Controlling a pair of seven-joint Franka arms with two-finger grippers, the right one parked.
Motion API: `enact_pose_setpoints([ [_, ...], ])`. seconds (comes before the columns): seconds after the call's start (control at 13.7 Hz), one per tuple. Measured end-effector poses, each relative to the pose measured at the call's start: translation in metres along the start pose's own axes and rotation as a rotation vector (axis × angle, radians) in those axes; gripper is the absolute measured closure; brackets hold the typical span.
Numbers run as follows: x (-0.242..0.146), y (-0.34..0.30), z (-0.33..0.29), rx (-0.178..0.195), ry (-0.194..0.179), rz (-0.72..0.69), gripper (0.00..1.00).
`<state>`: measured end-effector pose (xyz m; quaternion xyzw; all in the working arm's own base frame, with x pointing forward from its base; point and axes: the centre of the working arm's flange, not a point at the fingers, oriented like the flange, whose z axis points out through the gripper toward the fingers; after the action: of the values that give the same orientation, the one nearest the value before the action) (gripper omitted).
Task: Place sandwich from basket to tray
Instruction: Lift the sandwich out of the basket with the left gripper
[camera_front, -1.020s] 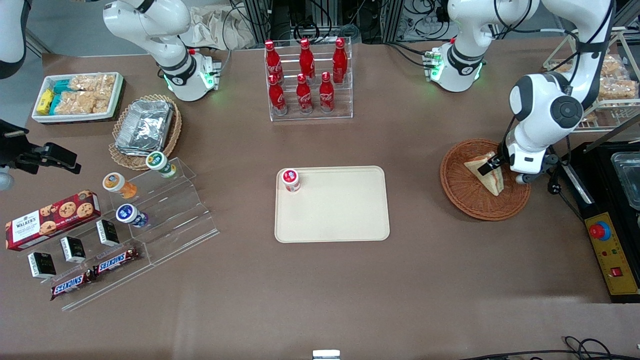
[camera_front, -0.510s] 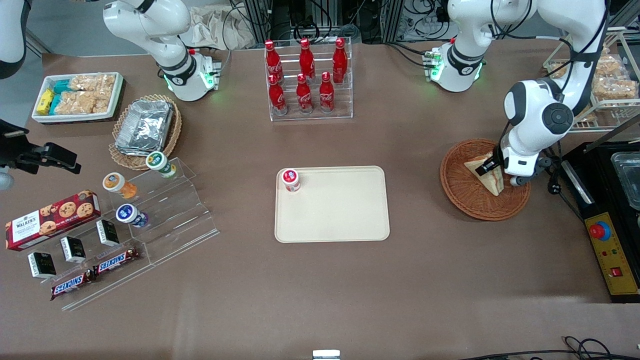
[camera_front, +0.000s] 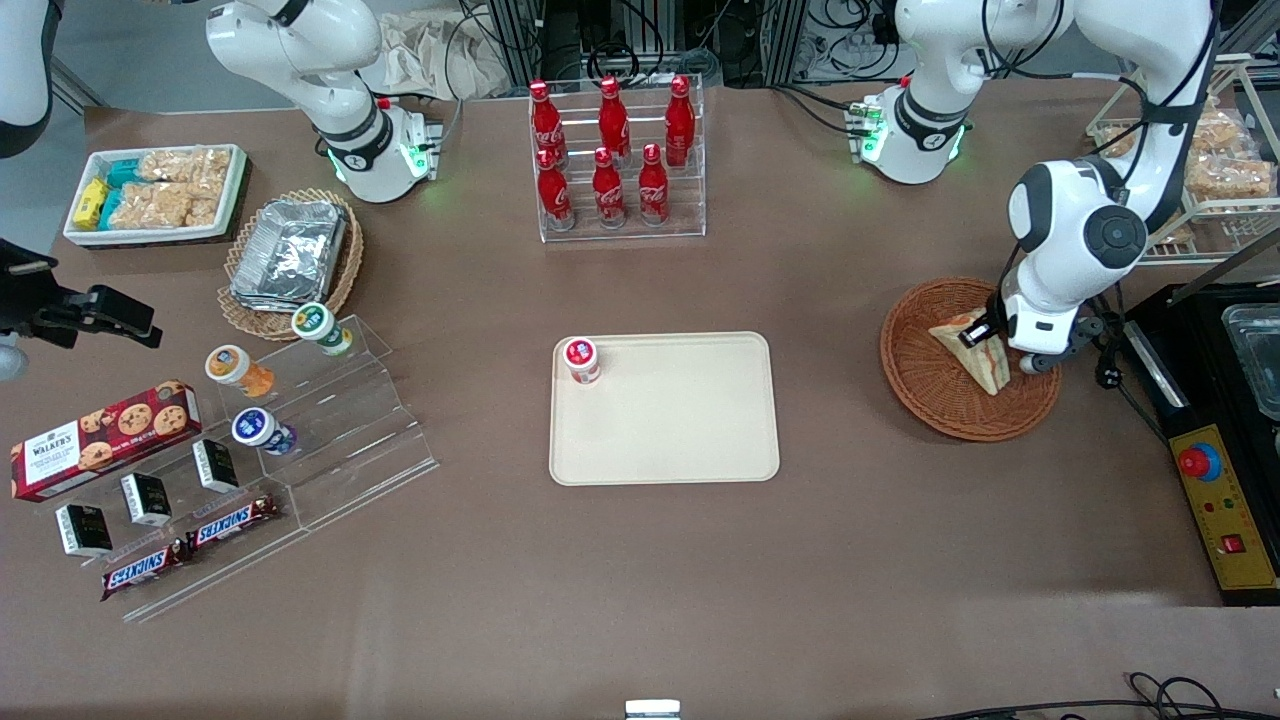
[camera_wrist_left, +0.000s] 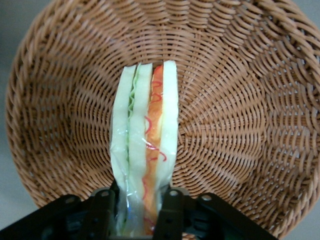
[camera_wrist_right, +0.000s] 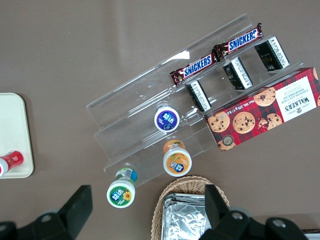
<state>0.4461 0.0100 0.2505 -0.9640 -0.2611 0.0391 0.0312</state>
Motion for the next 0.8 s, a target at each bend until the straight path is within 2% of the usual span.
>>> enact_pose_setpoints([
  [0.07,0.002,0.002,-0.006,0.021,0.004,0.025,0.79],
  [0.29,0.017,0.01,-0.035,0.044,0.019,0.087,0.79],
  [0.51,0.033,0.014,-0.076,0.074,-0.009,0.135,0.79],
  [0.8,0.047,0.041,-0.165,0.111,-0.032,0.197,0.79],
])
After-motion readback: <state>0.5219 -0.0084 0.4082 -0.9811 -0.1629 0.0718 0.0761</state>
